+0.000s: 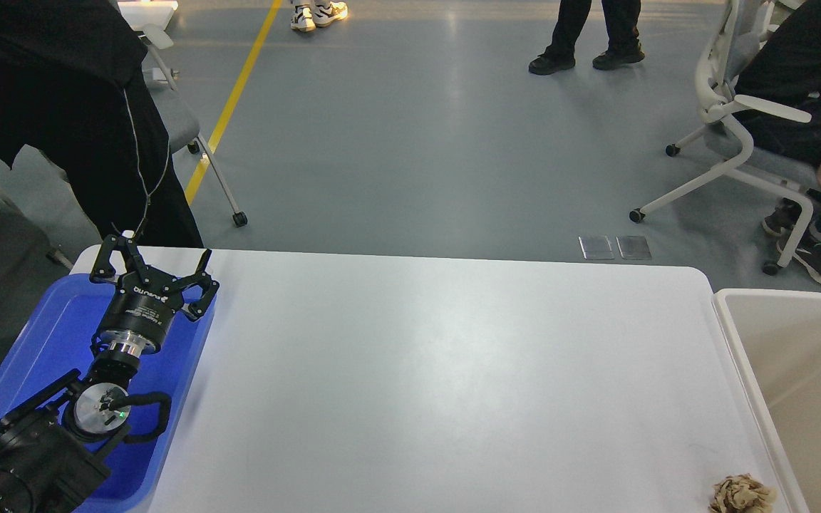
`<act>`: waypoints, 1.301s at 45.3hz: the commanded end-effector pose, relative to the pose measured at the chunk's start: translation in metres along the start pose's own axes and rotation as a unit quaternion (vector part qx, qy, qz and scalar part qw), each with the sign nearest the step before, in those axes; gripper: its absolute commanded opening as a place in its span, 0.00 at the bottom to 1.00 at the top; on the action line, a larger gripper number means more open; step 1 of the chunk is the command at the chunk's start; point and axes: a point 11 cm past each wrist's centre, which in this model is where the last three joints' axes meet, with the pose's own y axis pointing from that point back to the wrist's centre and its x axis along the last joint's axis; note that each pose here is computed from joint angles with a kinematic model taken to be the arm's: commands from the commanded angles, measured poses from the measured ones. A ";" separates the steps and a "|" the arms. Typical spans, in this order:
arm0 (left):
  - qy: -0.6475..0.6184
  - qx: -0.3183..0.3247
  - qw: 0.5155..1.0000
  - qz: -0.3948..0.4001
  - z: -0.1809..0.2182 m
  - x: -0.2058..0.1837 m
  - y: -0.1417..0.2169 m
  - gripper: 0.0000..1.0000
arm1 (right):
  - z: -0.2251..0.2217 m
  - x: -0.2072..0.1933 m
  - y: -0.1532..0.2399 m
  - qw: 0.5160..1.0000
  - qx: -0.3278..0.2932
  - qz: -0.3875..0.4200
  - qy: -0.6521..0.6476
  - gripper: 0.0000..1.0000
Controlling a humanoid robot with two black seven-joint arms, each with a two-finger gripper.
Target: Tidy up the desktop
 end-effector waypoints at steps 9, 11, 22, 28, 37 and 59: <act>0.001 -0.001 1.000 0.000 0.000 0.000 0.000 1.00 | -0.039 -0.024 0.000 0.984 0.041 -0.087 -0.151 1.00; 0.000 0.000 1.000 0.000 0.000 0.000 0.000 1.00 | -0.044 -0.032 0.001 0.979 0.045 -0.096 -0.173 1.00; 0.000 0.000 1.000 0.000 0.000 0.000 0.000 1.00 | -0.065 -0.083 0.019 0.936 0.073 -0.231 -0.255 1.00; 0.000 0.000 1.000 0.000 0.000 0.000 0.000 1.00 | -0.084 -0.094 0.027 0.906 0.100 -0.283 -0.297 1.00; 0.000 0.000 1.000 0.000 0.000 0.000 0.000 1.00 | -0.102 -0.143 0.065 0.863 0.137 -0.390 -0.291 1.00; 0.001 -0.001 1.000 0.000 0.000 0.000 0.000 1.00 | -0.085 -0.245 0.114 0.875 0.223 -0.361 -0.232 1.00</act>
